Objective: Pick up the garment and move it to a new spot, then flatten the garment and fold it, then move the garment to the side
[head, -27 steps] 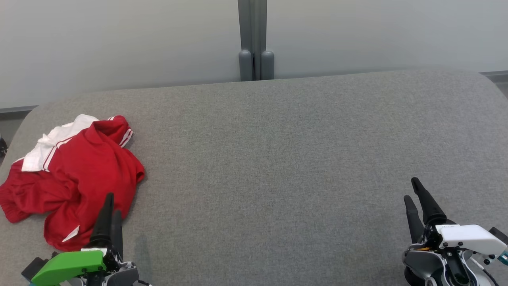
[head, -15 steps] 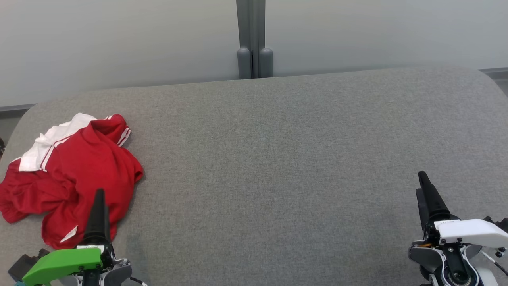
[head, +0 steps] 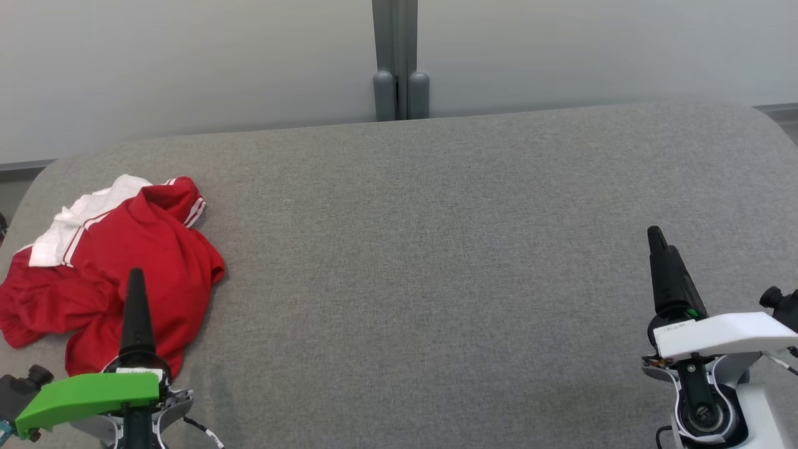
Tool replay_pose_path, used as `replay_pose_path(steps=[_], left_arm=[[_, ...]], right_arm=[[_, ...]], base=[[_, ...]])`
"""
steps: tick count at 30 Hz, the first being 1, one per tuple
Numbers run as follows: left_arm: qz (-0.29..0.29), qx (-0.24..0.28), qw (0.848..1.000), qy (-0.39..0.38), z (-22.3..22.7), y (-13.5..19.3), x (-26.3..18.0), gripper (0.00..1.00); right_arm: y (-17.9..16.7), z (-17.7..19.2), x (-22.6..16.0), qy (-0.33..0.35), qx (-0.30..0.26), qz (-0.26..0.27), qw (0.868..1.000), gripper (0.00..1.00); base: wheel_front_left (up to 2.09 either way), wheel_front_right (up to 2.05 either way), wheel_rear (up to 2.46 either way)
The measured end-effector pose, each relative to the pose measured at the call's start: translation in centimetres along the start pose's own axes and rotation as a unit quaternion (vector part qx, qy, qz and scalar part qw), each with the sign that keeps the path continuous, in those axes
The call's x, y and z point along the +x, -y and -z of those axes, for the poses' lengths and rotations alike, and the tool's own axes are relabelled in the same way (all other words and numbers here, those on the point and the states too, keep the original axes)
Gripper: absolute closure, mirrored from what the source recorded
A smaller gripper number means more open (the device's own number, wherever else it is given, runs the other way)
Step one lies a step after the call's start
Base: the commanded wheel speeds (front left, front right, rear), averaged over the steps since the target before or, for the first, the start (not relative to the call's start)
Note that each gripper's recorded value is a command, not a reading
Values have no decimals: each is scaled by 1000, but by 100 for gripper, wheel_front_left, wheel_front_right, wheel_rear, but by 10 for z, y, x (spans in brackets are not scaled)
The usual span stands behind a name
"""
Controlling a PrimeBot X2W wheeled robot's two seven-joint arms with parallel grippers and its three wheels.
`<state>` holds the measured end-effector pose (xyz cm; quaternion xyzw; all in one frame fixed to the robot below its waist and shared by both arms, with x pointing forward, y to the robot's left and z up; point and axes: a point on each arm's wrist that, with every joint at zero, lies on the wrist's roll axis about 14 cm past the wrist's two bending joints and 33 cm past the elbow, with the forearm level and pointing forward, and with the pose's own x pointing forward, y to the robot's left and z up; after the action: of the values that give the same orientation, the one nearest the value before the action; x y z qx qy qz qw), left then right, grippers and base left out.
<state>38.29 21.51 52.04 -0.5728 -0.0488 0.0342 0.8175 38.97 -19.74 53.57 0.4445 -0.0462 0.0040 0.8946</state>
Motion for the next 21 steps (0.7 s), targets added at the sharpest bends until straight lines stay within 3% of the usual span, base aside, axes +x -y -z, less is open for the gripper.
replay_pose_path(steps=[12,21], left_arm=[[38,139,989,-20,23,31,2,0],[61,271,959,-61,62,38,-4,0]], right_arm=[[-26,6,2,-8,-166,-50,985,0],[-34,13,2,-8,-245,-70,967,0]], base=[[0,0,0],[0,0,0]])
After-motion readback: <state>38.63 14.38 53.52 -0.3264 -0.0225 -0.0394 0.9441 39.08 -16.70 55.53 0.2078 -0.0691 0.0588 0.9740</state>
